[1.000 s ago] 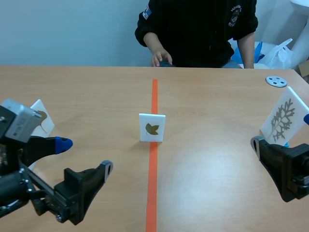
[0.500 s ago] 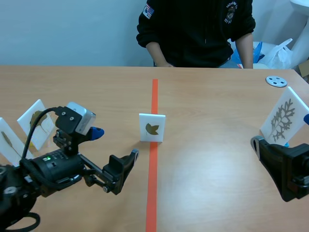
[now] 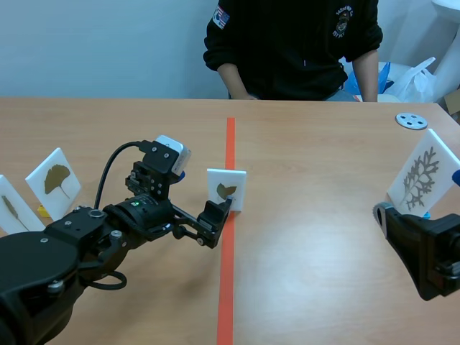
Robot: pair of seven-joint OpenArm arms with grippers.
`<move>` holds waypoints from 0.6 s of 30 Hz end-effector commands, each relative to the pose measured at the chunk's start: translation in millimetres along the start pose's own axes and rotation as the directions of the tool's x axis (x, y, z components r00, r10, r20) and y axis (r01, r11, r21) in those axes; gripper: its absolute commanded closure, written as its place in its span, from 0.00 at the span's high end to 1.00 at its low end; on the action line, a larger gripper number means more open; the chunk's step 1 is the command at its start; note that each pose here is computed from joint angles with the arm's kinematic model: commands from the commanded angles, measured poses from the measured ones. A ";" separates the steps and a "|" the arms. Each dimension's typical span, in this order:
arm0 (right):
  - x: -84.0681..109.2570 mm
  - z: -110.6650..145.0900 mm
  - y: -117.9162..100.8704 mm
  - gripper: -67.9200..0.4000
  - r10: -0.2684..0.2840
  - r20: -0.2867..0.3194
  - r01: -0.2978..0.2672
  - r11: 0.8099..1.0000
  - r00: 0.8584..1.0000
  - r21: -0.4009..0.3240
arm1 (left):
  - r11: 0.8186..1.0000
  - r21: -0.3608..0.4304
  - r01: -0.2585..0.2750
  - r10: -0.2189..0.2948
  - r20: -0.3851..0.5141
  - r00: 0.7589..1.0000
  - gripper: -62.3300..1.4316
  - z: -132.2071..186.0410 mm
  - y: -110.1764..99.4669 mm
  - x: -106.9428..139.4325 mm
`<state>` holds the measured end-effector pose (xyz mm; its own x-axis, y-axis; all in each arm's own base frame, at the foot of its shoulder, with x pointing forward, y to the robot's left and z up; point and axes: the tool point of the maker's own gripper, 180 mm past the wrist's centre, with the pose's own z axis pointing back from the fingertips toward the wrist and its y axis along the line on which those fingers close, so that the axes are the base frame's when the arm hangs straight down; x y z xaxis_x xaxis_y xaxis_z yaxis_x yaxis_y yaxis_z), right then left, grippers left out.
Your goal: Sort the leaf by its shape. The table is split by an orange tape line. A compound leaf with several leaflets goes to the left side, a simple leaf with one blade goes to the right side. Return to the home posture when a red brick is placed on the table.
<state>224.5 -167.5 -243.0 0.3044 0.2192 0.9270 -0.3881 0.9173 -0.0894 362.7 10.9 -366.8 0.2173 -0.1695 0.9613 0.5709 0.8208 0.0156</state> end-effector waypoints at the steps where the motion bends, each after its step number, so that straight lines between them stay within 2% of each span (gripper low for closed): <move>1: 14.0 0.1 -3.9 1.00 0.007 0.048 -0.007 1.000 0.999 -0.014 | 1.000 0.000 0.028 -0.028 0.062 0.998 1.00 -7.4 -1.7 18.6; 5: 14.0 0.1 -3.9 1.00 0.007 0.048 -0.007 1.000 0.999 -0.014 | 0.999 -0.019 0.037 -0.036 0.053 0.998 1.00 -17.9 -8.1 16.3; 8: 14.1 0.1 -3.9 1.00 0.007 0.048 -0.007 1.000 0.999 -0.014 | 0.997 -0.050 0.062 -0.060 0.050 0.997 1.00 -22.0 -20.2 15.6; 15: 14.8 0.1 -3.9 1.00 0.007 0.052 -0.006 1.000 0.999 -0.014 | 0.995 -0.076 0.066 -0.061 0.071 0.996 1.00 -30.1 -38.9 24.1; 18: 14.7 0.1 -3.9 1.00 0.007 0.052 -0.006 1.000 0.999 -0.014 | 0.996 -0.071 0.062 -0.057 0.079 0.995 0.93 -32.5 -40.9 27.6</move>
<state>224.9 -167.2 -241.7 0.2978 0.2166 0.9297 -0.3881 0.9173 -0.0894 359.3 -39.5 -372.0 0.1757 -0.2076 0.9623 0.6471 0.7610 0.0460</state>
